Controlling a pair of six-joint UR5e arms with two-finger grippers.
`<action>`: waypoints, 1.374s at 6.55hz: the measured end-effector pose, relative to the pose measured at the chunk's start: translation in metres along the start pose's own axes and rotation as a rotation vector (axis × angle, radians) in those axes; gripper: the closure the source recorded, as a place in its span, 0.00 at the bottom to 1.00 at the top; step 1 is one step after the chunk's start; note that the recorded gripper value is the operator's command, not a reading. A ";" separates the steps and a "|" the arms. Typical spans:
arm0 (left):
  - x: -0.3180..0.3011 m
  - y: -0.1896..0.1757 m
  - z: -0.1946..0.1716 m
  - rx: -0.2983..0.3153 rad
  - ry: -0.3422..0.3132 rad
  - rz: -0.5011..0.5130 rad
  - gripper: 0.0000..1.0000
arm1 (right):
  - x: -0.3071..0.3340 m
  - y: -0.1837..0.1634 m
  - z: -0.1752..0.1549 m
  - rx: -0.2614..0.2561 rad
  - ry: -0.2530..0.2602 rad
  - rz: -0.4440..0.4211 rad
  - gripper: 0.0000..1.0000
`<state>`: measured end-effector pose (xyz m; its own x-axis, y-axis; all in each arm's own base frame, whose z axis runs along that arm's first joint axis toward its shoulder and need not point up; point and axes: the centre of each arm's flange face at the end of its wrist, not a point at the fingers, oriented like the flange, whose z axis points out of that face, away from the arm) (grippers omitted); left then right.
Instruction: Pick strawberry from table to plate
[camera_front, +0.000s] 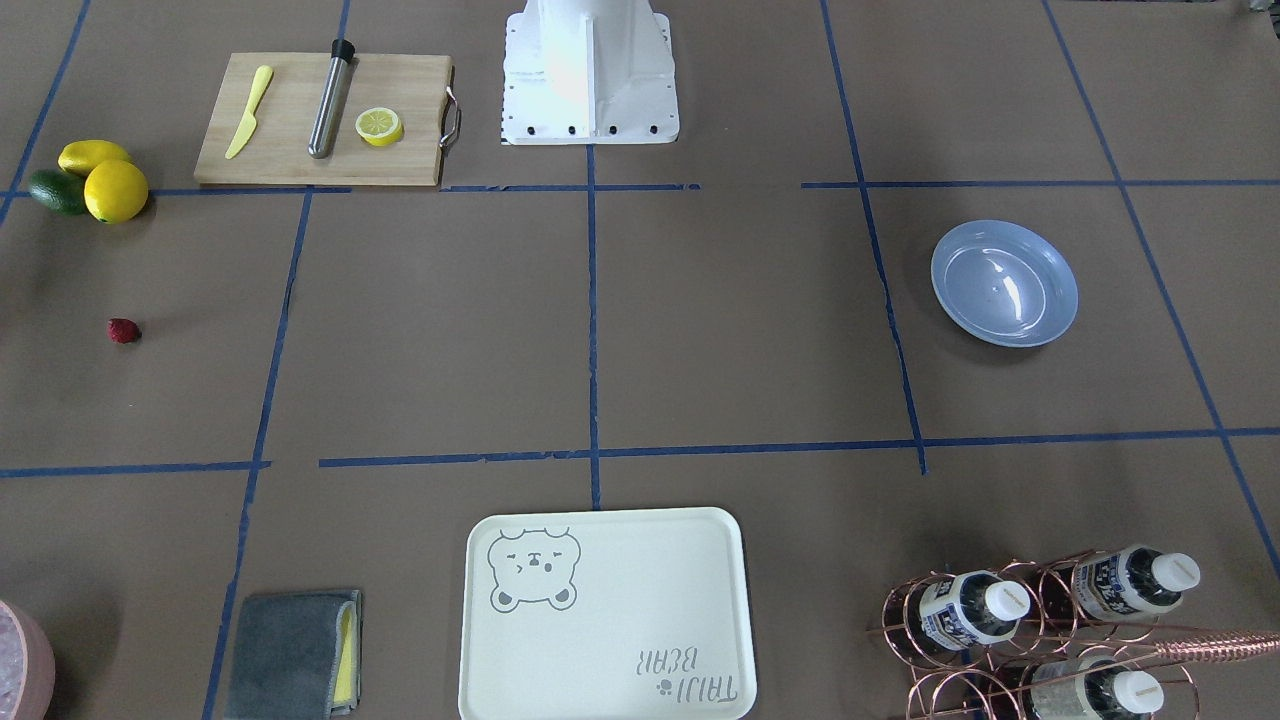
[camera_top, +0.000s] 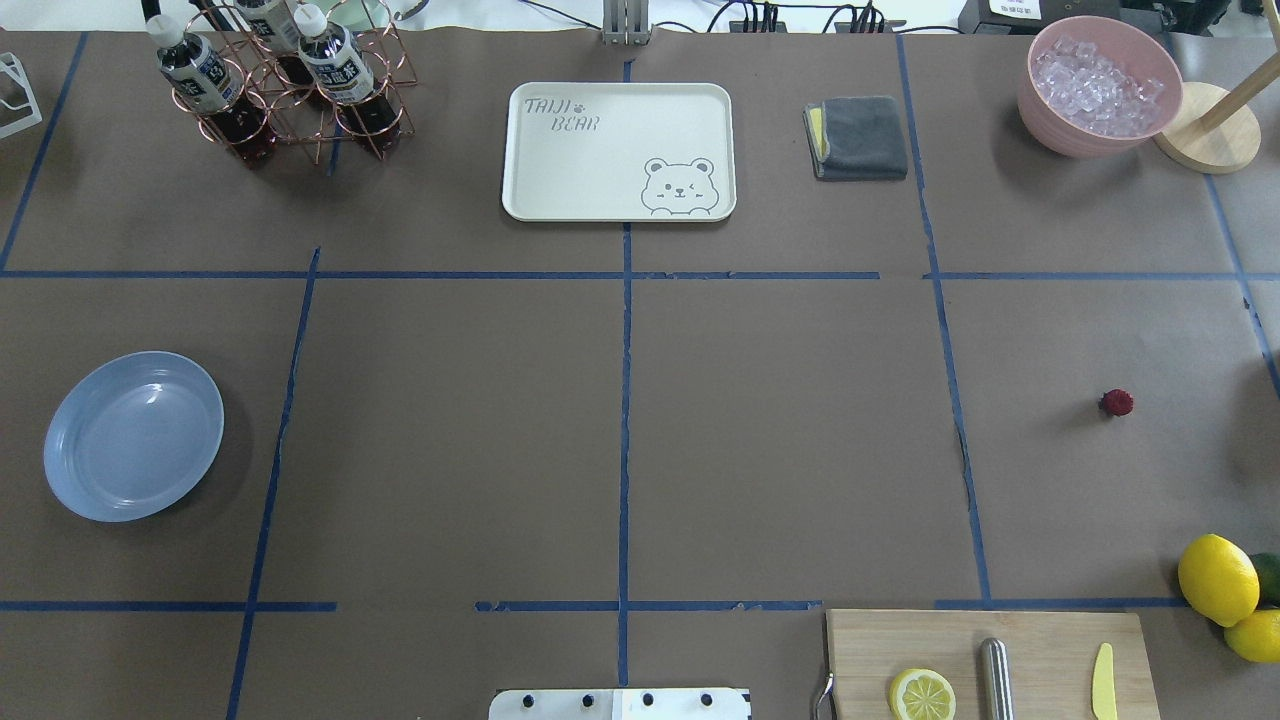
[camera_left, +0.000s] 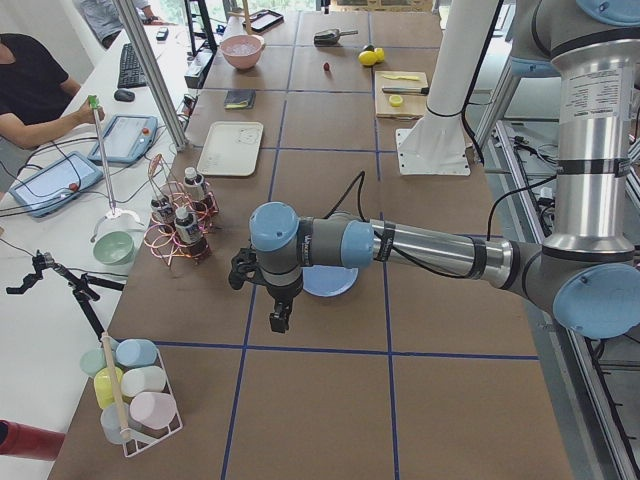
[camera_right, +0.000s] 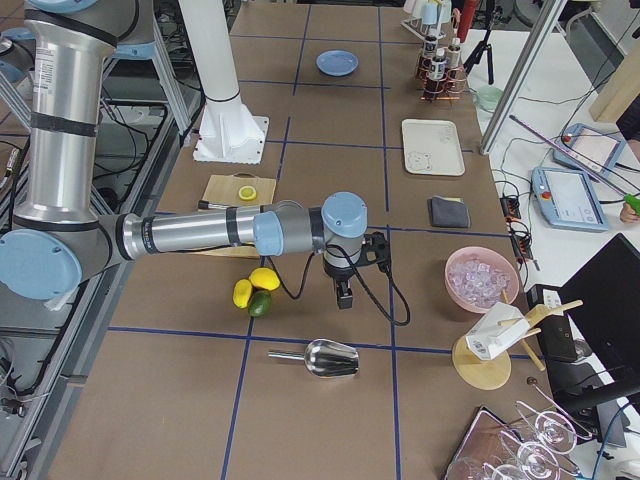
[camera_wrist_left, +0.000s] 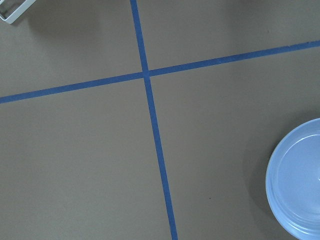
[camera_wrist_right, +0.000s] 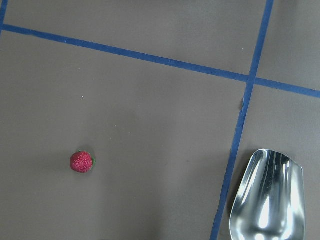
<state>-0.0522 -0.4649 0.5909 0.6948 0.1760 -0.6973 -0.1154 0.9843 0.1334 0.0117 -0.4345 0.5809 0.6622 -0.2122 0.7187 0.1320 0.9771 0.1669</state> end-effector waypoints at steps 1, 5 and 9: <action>-0.001 0.001 -0.003 0.012 0.007 0.010 0.00 | 0.000 0.000 0.000 0.001 -0.003 0.003 0.00; 0.004 0.003 -0.013 0.037 0.023 0.047 0.00 | 0.001 0.002 0.002 -0.005 -0.008 0.015 0.00; 0.016 0.000 -0.020 0.063 0.038 0.056 0.00 | 0.003 0.006 0.004 -0.010 -0.014 0.043 0.00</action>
<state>-0.0551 -0.4622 0.5661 0.6608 0.2326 -0.7136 -0.1082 0.9704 0.2161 0.0113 -0.4297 0.5863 0.6572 -0.1701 0.7342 0.1110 0.9854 0.1289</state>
